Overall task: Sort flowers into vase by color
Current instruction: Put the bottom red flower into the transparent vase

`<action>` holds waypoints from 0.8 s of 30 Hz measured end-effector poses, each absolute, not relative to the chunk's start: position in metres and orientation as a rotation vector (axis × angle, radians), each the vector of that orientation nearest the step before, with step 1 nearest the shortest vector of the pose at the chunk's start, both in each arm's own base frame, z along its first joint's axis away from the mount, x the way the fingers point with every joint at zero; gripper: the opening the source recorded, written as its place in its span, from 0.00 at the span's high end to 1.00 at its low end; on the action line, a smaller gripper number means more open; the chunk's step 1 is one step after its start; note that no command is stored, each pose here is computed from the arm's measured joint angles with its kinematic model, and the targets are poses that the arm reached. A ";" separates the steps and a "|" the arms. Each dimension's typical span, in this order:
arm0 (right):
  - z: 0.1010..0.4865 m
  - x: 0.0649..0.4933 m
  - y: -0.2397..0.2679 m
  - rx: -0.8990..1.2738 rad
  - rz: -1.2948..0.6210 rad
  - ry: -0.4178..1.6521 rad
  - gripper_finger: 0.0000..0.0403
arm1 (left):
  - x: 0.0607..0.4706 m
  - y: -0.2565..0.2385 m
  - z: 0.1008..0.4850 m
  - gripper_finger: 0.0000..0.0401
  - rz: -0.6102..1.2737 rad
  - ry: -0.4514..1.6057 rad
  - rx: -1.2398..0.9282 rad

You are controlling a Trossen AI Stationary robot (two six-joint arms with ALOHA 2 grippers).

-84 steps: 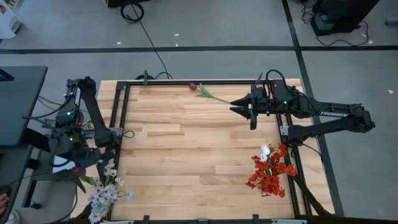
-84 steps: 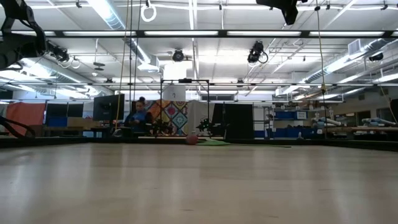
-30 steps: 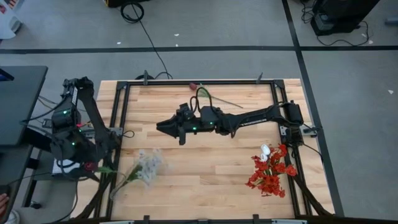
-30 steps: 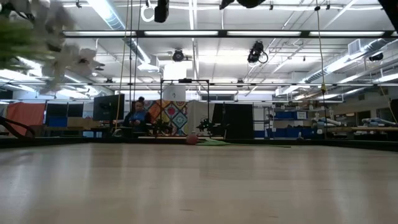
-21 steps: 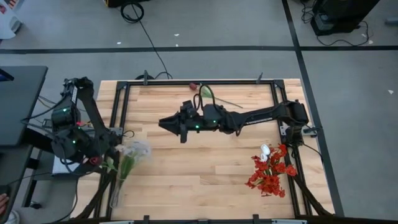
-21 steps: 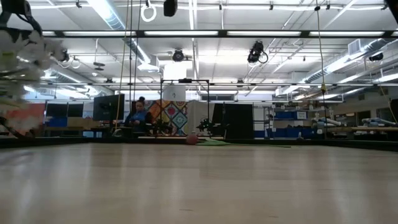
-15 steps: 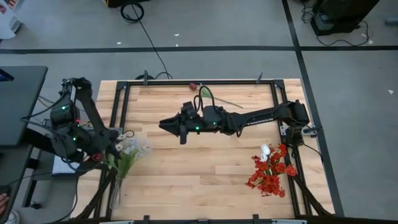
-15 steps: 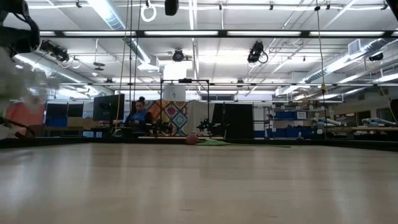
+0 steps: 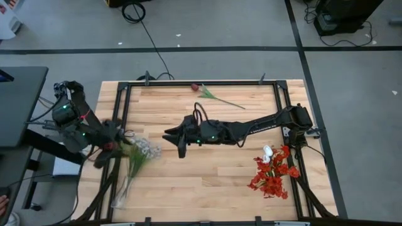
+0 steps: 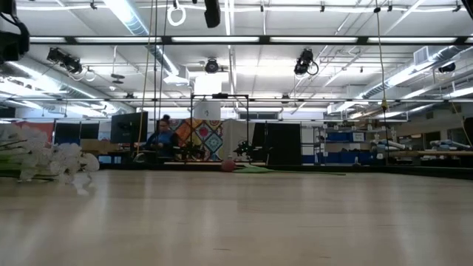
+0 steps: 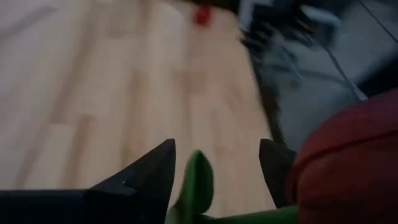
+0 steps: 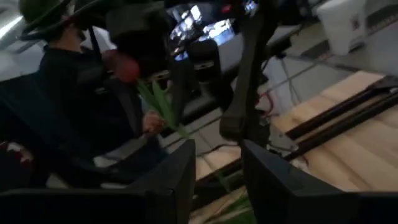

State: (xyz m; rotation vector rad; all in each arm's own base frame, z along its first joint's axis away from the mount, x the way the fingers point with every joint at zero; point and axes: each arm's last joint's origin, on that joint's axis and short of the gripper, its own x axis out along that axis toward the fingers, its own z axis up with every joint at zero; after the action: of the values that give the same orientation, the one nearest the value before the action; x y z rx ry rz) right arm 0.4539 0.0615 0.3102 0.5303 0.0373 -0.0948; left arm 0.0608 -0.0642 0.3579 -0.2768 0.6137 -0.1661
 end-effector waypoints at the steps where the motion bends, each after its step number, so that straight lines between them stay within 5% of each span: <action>1: 0.308 0.454 0.062 0.521 -0.103 0.049 0.64 | 0.063 -0.062 0.358 0.40 -0.119 0.593 -0.287; 11: 0.280 0.468 0.052 0.472 -0.140 0.103 0.47 | 0.093 -0.047 0.371 0.31 0.171 0.398 -0.468; 24: 0.285 0.470 0.039 0.296 -0.060 0.095 0.50 | 0.164 -0.054 0.371 0.30 0.294 0.302 -0.494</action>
State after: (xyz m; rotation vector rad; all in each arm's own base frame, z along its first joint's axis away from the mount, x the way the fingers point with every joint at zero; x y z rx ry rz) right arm 0.4703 0.0387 0.2853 0.2964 0.0946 -0.0597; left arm 0.1636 -0.0535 0.3712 -0.4943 0.3023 0.2940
